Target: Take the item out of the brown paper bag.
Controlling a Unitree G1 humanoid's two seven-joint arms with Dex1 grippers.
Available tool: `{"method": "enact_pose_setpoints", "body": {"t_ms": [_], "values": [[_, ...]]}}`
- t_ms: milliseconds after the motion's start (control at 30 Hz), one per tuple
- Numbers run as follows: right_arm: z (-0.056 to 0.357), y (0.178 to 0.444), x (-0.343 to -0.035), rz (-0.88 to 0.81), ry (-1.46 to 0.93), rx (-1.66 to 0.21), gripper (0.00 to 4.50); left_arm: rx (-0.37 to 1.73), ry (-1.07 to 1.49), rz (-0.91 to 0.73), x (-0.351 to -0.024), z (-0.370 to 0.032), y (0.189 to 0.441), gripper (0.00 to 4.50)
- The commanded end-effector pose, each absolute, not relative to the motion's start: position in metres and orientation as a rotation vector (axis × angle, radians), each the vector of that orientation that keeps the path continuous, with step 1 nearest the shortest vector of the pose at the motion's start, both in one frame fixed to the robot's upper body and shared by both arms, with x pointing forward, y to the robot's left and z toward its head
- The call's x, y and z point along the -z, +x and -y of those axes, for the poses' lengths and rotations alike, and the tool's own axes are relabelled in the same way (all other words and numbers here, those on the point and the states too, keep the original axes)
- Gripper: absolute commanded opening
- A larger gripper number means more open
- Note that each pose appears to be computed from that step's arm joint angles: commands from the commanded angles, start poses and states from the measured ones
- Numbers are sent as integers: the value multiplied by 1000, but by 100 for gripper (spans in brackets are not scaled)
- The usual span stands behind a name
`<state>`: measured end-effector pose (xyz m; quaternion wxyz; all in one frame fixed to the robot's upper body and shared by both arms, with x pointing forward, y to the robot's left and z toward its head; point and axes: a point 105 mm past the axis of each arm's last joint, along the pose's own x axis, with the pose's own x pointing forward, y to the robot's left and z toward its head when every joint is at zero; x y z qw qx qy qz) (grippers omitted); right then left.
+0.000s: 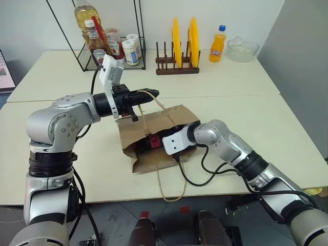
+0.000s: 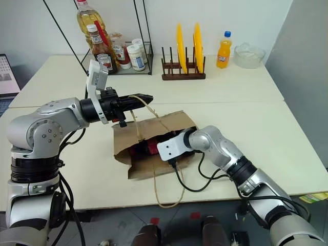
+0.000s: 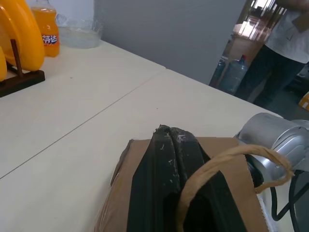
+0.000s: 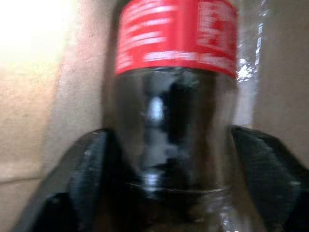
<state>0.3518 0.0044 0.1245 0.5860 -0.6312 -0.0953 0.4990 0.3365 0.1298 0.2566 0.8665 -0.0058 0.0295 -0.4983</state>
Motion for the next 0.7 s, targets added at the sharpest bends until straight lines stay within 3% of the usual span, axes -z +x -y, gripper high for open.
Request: {"method": "enact_pose_setpoints", "body": {"t_ms": [33,367,700], "values": [[12,353,-120,184,-1474,-1156,312,1037,17,8,-272,-132,333,0],[21,325,-150,374,-1264,-1190,312,1020,19,4,-269,-133,339,0],[67,305,-181,491,-1089,-1200,312,1015,36,-2,-267,-133,344,0]]}}
